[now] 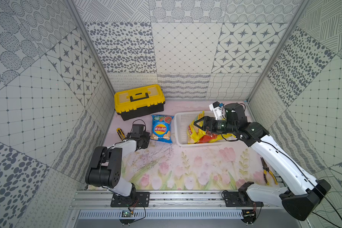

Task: Put the potato chips into the basket
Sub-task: Pick up the potato chip from the center of the board, then place the potato chip in the basket.

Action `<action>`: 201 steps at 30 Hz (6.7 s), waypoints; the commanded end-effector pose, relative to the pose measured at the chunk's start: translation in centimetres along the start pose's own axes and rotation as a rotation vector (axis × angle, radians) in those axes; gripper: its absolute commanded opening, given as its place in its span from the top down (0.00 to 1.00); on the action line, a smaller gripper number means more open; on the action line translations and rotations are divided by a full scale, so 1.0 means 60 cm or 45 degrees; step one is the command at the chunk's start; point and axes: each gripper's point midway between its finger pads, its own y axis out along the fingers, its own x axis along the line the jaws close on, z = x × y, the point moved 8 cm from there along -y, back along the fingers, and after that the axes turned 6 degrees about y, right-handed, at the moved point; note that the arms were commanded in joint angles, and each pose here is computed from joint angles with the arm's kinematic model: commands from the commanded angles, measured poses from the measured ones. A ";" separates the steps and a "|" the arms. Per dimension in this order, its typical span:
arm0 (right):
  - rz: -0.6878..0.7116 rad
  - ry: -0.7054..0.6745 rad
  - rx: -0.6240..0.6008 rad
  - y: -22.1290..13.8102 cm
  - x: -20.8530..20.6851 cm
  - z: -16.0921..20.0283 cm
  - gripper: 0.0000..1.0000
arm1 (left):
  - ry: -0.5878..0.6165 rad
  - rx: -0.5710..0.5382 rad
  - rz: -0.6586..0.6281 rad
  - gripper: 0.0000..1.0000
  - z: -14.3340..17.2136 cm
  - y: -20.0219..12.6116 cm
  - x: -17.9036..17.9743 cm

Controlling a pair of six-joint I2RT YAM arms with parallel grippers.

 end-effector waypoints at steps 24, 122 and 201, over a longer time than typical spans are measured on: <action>-0.075 -0.051 -0.084 -0.027 0.026 -0.010 0.07 | 0.433 -0.094 0.117 1.00 -0.005 -0.307 -0.118; -0.002 -0.037 0.158 0.206 -0.023 -0.090 0.24 | 0.393 0.066 0.491 0.55 0.219 -0.312 -0.364; -0.114 -0.143 -0.008 0.024 0.079 -0.109 0.20 | 1.888 0.019 0.442 1.00 0.230 -0.307 -0.189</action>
